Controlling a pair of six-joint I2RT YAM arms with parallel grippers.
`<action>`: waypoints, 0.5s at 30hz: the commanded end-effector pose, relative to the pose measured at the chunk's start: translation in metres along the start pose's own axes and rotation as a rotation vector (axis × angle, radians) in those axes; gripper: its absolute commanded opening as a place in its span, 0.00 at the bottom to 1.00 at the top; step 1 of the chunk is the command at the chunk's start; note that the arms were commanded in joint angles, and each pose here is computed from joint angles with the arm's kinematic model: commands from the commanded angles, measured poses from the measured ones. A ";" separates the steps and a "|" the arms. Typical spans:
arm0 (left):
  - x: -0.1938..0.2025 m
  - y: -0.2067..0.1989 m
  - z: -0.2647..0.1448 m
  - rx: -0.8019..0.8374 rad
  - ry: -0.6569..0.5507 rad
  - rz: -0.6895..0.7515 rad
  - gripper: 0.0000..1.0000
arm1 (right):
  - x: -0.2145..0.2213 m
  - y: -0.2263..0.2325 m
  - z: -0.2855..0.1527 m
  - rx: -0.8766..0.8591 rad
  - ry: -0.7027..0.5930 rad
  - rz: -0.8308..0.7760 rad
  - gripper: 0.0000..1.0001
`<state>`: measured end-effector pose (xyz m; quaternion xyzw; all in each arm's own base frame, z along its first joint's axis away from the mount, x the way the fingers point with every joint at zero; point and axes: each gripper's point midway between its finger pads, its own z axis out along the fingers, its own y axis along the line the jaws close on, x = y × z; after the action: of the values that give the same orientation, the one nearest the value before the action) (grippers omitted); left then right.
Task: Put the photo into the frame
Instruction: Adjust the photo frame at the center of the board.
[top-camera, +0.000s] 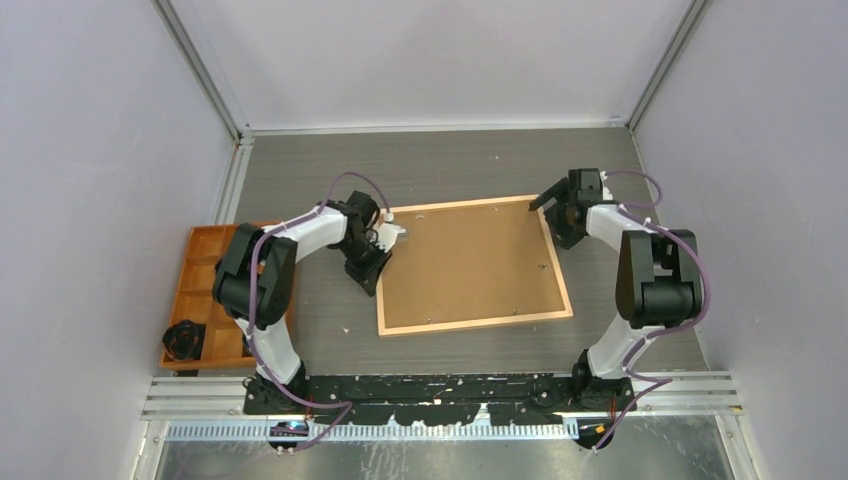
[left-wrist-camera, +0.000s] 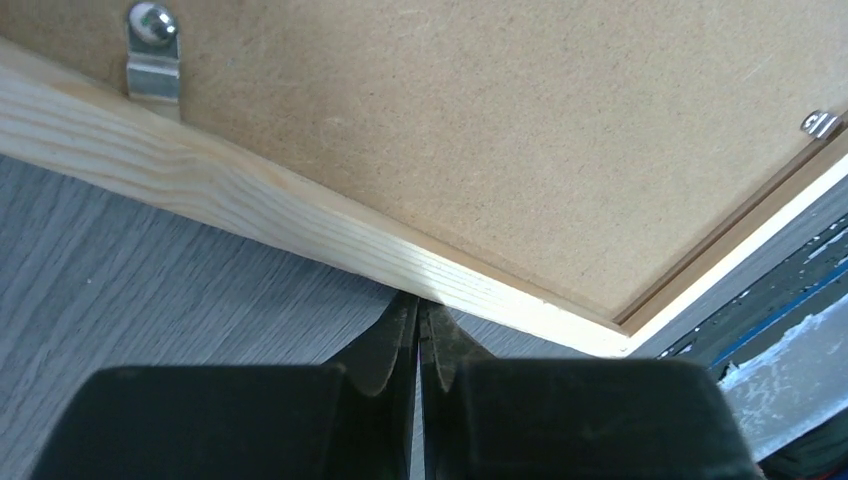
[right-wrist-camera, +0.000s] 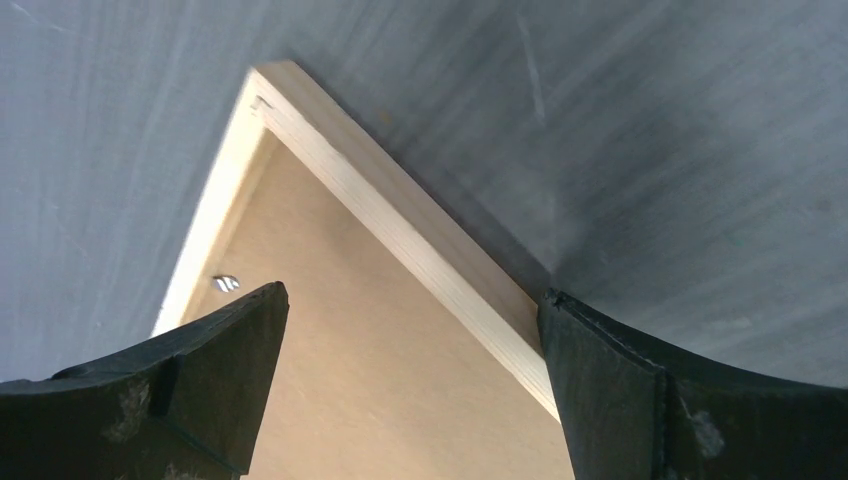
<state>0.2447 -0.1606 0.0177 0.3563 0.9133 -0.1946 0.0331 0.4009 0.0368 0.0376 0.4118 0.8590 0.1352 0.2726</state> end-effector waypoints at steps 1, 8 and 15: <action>-0.009 -0.010 0.007 -0.022 -0.010 0.090 0.06 | 0.005 0.048 0.010 -0.133 0.052 0.003 0.98; -0.026 -0.057 0.030 0.029 0.032 0.205 0.07 | 0.071 0.153 0.022 -0.285 0.194 -0.155 0.98; -0.033 -0.133 0.036 0.202 0.095 0.335 0.38 | 0.098 0.226 0.021 -0.305 0.208 -0.359 1.00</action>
<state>0.1581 -0.2023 0.0229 0.4736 0.8614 -0.1464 -0.1113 0.5556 0.1829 0.0670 0.2596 0.8763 0.2090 0.3477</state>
